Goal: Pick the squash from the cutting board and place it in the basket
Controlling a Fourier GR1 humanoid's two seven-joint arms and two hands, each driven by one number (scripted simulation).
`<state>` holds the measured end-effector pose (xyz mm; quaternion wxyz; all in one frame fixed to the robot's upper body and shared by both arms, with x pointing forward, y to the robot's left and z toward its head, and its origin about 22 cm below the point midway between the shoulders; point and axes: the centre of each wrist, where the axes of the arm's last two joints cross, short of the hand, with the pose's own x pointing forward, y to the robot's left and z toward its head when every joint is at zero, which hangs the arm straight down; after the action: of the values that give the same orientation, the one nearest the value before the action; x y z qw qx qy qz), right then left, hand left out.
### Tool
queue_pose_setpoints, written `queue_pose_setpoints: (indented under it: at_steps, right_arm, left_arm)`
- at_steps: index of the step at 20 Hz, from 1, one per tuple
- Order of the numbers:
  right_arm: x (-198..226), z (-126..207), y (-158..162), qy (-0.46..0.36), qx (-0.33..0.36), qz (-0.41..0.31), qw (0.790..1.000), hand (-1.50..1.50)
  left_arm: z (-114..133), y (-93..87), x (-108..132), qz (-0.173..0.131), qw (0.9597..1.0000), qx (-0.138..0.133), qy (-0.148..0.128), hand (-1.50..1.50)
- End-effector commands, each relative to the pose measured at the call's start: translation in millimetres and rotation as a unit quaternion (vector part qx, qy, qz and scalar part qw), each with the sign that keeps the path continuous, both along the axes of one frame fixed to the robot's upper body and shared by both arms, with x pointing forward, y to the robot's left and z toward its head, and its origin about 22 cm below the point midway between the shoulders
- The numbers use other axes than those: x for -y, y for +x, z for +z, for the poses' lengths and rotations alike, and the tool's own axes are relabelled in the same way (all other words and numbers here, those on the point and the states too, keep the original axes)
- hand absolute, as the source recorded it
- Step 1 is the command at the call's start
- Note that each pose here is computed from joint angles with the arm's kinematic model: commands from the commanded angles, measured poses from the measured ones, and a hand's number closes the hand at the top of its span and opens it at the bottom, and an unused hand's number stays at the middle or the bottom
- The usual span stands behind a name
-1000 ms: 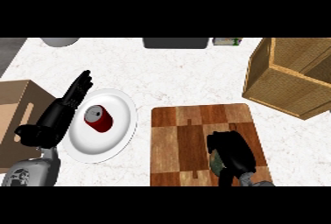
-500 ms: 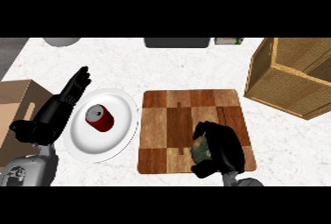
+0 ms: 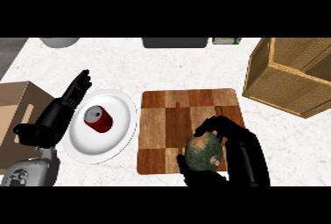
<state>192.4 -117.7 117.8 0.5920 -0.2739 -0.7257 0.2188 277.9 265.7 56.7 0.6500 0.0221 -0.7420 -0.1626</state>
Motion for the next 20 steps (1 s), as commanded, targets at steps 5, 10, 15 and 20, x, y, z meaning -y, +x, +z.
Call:
queue_pose_setpoints:
  at_steps: [5,10,15,20]
  right_arm:
    - [16,71,-23,0.025,0.024,-0.077,0.996,1.50]
    - [30,103,11,-0.009,0.039,-0.121,0.992,1.50]
    - [44,113,54,0.002,0.037,-0.157,0.987,1.50]
    - [56,132,93,0.005,0.058,-0.206,0.977,1.50]
  left_arm:
    - [-4,-6.6,0,-0.001,1.0000,0.004,0.002,0.00]
    - [-4,14.7,-4,-0.005,1.0000,0.004,-0.001,0.00]
    - [15,12.1,-2,-0.010,0.9999,-0.002,0.002,0.00]
    - [5,11.3,-7,-0.004,0.9999,0.013,0.006,0.00]
